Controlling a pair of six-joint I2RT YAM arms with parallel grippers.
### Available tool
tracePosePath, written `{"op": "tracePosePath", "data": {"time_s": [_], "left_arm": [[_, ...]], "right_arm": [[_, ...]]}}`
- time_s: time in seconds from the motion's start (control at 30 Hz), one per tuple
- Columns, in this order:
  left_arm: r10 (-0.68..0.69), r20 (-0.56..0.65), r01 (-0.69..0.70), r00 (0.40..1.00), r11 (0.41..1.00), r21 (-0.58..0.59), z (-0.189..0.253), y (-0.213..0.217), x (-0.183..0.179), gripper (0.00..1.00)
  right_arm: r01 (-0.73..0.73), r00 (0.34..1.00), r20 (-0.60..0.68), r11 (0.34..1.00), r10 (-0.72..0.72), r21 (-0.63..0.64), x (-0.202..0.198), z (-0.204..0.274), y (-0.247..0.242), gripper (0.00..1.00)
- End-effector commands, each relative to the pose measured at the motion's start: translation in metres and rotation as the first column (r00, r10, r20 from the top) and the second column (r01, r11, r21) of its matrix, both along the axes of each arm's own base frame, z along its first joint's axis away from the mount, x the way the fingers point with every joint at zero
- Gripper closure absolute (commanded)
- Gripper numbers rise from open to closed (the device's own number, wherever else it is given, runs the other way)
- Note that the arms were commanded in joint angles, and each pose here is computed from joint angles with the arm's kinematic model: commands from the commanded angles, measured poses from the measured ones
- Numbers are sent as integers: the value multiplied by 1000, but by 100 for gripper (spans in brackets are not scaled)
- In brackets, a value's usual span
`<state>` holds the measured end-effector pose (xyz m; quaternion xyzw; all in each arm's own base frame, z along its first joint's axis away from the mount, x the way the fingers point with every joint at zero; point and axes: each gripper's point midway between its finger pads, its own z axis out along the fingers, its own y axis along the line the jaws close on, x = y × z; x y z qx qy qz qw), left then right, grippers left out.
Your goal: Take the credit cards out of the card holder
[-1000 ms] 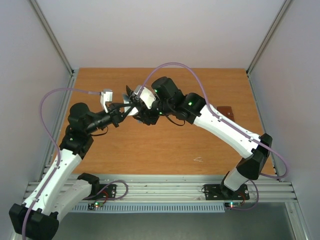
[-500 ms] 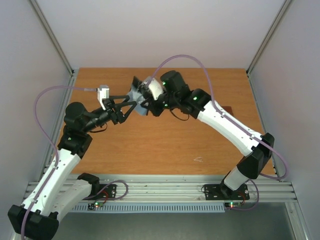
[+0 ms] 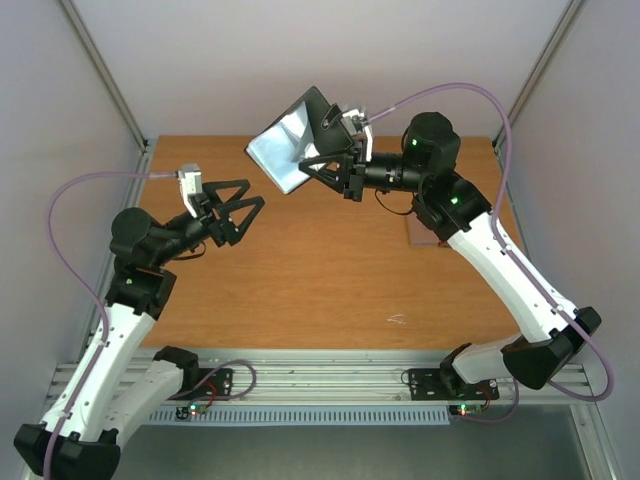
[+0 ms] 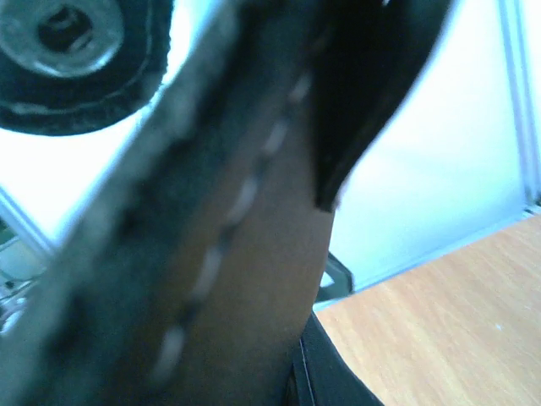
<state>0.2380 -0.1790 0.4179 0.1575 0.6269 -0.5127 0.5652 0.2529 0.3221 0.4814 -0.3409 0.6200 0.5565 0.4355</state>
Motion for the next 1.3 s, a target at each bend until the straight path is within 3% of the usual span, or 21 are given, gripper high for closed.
{"op": "tracePosePath", "data": {"time_s": [0.0,0.2,0.3,0.37,0.5,0.53,0.6,0.7,0.77,0.83,0.97,1.03,1.17,1.27], "left_arm": [[-133,156,137,979,990,-14,38,-11,-29,9],[-142,163,147,976,989,-21,42,-13,-30,6],[-140,173,146,975,989,-21,44,-13,-31,12],[-147,181,153,972,988,-16,44,-13,-32,24],[-145,180,150,973,989,-13,42,-13,-33,80],[-145,178,150,973,989,-13,42,-13,-33,91],[-143,159,146,977,989,-10,38,-13,-32,99],[-97,89,96,991,995,13,20,-11,-21,100],[-21,39,19,999,997,70,-1,-5,-9,100],[81,-24,-75,996,980,182,-35,4,6,100],[144,97,-174,985,841,513,-90,19,13,100],[112,135,-171,985,787,593,-102,21,9,100],[125,151,-194,981,731,655,-111,26,12,100],[56,160,-144,986,770,622,-102,16,3,100]], "right_arm": [[-139,989,64,988,135,66,-27,25,11,99],[-278,959,68,960,275,31,-48,18,27,99],[-313,949,55,950,312,11,-53,13,30,99],[-308,950,47,951,307,-1,-52,8,31,99],[-299,954,27,954,299,-20,-48,-1,33,96],[-289,957,23,957,289,-28,-46,-4,33,87],[-249,968,21,967,250,-50,-41,-9,29,58],[-154,987,28,986,156,-63,-28,-12,7,14],[-100,994,31,991,103,-90,-21,-14,-11,2],[-27,998,42,986,35,-164,-14,-22,-26,2],[122,992,27,912,-121,-392,9,-57,-44,1],[125,991,11,874,-135,-470,12,-67,-44,2],[159,986,122,848,-112,-506,6,-66,-14,2],[208,974,192,811,-120,-547,11,-80,10,1]]}}
